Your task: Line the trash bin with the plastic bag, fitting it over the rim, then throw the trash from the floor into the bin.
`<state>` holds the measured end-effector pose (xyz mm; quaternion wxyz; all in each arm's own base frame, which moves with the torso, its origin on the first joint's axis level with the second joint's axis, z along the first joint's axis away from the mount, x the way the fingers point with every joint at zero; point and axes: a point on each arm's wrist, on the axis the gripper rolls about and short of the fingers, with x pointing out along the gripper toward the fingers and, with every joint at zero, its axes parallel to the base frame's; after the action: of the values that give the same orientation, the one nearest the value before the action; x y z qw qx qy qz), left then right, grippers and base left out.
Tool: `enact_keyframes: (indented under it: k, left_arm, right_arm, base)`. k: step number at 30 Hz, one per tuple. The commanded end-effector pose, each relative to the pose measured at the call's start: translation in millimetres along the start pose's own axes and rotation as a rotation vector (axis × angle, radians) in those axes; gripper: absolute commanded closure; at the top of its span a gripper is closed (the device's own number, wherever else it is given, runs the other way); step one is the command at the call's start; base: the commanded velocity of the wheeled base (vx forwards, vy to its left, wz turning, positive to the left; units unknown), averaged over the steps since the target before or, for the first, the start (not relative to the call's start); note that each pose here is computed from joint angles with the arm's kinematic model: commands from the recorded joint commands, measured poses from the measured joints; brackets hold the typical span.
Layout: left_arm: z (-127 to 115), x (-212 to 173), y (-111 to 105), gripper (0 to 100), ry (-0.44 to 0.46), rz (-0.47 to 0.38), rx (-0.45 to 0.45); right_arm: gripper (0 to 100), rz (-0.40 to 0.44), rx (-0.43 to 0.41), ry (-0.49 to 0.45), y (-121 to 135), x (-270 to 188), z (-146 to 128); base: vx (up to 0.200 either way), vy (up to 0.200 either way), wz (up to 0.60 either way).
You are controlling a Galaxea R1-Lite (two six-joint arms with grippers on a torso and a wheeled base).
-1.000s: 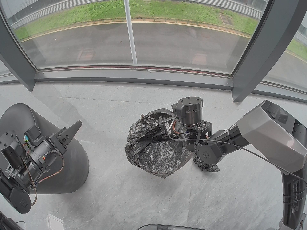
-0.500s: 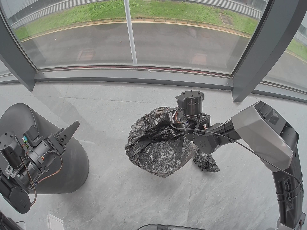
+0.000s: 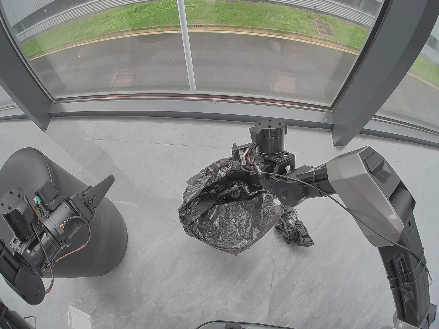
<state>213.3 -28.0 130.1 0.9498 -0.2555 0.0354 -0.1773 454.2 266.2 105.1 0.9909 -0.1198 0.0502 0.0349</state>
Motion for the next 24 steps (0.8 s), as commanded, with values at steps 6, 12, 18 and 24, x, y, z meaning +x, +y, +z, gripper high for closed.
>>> enact_keyframes:
  k: [6, 12, 18, 24]
  left_arm:
    - [-4.8, 3.5, 3.7, 0, 0.023, 0.013, -0.015]
    - [-5.1, 3.7, 4.0, 0, 0.024, 0.013, -0.021]
    - [-4.4, 3.8, 5.2, 0, 0.021, 0.019, -0.021]
    - [-4.3, 3.3, 5.4, 0, 0.02, 0.02, -0.021]
  right_arm:
    - [0, -0.047, 0.0, 0.038, -13.2, 24.5, -30.4]
    - [0, -0.045, 0.044, 0.003, -17.4, 15.3, -6.9]
    - [0, 0.01, 0.083, -0.008, -9.8, -23.2, 25.6]
    - [0, 0.133, 0.081, 0.024, 22.6, -78.8, 36.3]
  base:
    - [0.0, 0.0, 0.0]
    - [0.0, 0.0, 0.0]
    - [0.0, 0.0, 0.0]
    - [0.0, 0.0, 0.0]
